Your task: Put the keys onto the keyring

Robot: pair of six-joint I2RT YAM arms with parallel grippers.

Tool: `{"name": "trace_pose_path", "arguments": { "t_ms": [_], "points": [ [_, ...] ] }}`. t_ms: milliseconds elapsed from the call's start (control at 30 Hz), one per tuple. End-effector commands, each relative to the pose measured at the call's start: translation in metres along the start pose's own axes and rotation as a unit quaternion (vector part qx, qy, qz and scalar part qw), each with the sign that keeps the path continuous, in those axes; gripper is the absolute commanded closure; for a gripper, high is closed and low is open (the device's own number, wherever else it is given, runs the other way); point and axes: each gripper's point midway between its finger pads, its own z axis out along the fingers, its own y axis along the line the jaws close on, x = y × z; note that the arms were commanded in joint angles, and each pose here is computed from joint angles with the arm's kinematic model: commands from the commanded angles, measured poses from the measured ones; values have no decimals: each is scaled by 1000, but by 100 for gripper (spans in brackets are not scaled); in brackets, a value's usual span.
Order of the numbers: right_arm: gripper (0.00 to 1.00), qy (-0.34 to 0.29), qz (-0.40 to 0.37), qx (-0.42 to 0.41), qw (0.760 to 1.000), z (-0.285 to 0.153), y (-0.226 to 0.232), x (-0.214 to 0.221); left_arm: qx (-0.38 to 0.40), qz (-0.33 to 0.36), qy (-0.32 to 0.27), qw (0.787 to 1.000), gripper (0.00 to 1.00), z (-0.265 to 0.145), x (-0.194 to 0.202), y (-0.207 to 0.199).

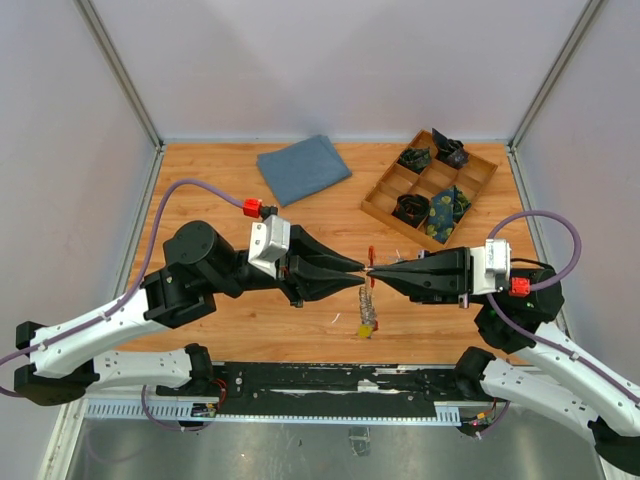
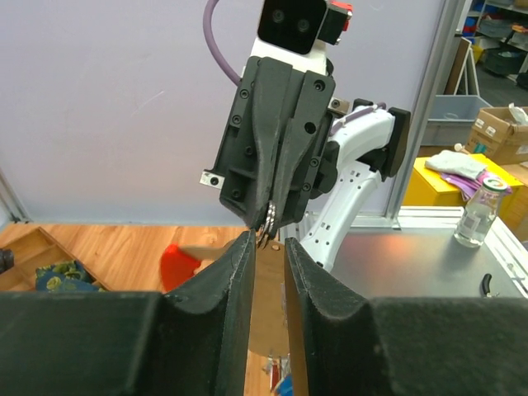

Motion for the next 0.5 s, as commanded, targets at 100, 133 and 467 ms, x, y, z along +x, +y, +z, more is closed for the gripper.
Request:
{"name": "trace_pose_path", "arguments": {
  "t_ms": [100, 133, 467],
  "points": [
    [100, -17, -11, 8, 1000, 2, -1, -14, 10, 3, -17, 1000, 73, 2, -5, -4],
    [100, -17, -10, 8, 1000, 2, -1, -14, 9, 3, -16, 1000, 73, 2, -5, -4],
    [98, 5, 2, 0, 1000, 2, 2, -8, -5, 4, -16, 1000, 100, 1, -7, 1]
  ]
}}
